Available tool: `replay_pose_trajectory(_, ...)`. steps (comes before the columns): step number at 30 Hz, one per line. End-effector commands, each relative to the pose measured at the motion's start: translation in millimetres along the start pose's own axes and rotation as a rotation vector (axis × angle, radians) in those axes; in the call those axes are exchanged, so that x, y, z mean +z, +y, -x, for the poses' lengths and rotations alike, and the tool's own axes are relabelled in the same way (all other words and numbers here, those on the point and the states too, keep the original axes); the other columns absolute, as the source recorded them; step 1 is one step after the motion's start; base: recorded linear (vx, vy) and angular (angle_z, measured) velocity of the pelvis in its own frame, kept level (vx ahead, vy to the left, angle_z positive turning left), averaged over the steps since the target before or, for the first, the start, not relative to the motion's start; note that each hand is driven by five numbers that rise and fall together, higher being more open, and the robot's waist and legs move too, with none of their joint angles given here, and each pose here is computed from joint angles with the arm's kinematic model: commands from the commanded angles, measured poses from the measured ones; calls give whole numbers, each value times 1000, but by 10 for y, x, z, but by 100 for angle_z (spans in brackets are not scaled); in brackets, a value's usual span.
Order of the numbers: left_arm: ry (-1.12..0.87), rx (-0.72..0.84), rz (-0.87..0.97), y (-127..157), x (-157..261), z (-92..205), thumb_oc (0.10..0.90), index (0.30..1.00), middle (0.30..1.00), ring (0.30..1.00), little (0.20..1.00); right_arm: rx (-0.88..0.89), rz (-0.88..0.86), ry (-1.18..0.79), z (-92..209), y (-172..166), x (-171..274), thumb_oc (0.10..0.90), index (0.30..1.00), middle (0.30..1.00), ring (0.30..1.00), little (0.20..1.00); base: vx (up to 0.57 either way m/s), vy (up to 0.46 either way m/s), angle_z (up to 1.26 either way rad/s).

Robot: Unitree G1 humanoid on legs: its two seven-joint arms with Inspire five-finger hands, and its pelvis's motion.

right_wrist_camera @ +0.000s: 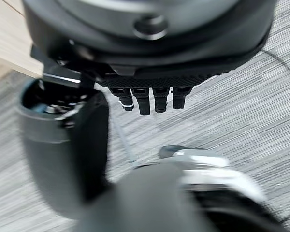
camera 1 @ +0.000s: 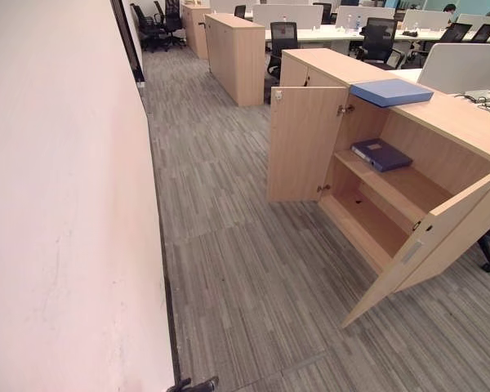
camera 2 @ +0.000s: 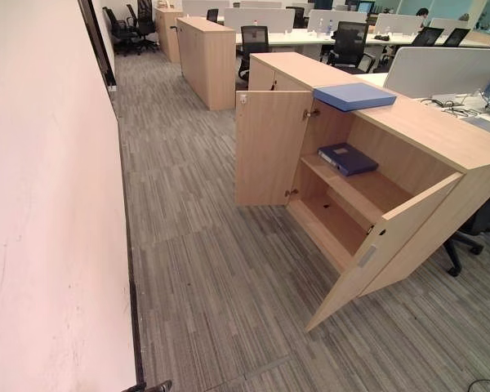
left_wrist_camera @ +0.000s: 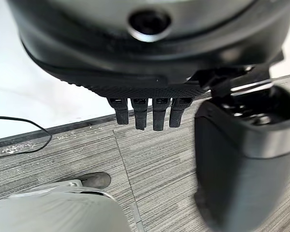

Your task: Put the empty folder in the office cabinet

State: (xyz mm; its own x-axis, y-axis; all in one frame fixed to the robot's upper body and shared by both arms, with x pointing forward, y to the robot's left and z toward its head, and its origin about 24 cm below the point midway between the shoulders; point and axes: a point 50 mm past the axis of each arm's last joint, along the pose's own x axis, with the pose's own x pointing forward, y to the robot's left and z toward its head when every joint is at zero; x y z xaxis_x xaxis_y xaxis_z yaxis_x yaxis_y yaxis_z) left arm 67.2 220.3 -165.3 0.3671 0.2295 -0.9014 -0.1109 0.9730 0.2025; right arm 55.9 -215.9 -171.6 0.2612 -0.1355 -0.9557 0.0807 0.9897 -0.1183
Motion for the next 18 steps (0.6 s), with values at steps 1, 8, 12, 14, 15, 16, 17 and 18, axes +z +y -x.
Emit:
replay_pose_trajectory(1,-120,-65,57,-303,371,-44,800,900,900,900,900,43,-1,-45,-29,159,186,800,900,900,900,900,7,1,3)
replay_pose_trajectory(8,-87,-76,23,-324,288,-39,800,900,900,900,900,38,-5,-17,-26,128,123,800,900,900,900,900,5,2,4)
replay_pose_trajectory(12,-28,-109,60,-331,205,-41,800,900,900,900,900,52,18,2,-26,128,104,800,900,900,900,900,0,0,0)
replay_pose_trajectory(14,-26,-111,74,-323,204,-43,800,900,900,900,900,56,24,9,-26,127,94,800,900,900,900,900,4,1,-2)
replay_pose_trajectory(15,-24,-115,83,-320,204,-43,800,900,900,900,900,60,26,14,-25,125,86,800,900,900,900,900,9,2,-4)
replay_pose_trajectory(16,-17,-118,101,-313,196,-44,800,900,900,900,900,62,25,23,-24,119,69,800,900,900,900,900,11,5,-4)
replay_pose_trajectory(17,-13,-115,106,-306,193,-46,800,900,900,900,900,62,22,26,-23,110,65,800,900,900,900,900,8,4,-4)
replay_pose_trajectory(18,-14,-115,106,-306,193,-46,800,900,900,900,900,62,22,26,-23,110,65,800,900,900,900,900,8,8,-3)
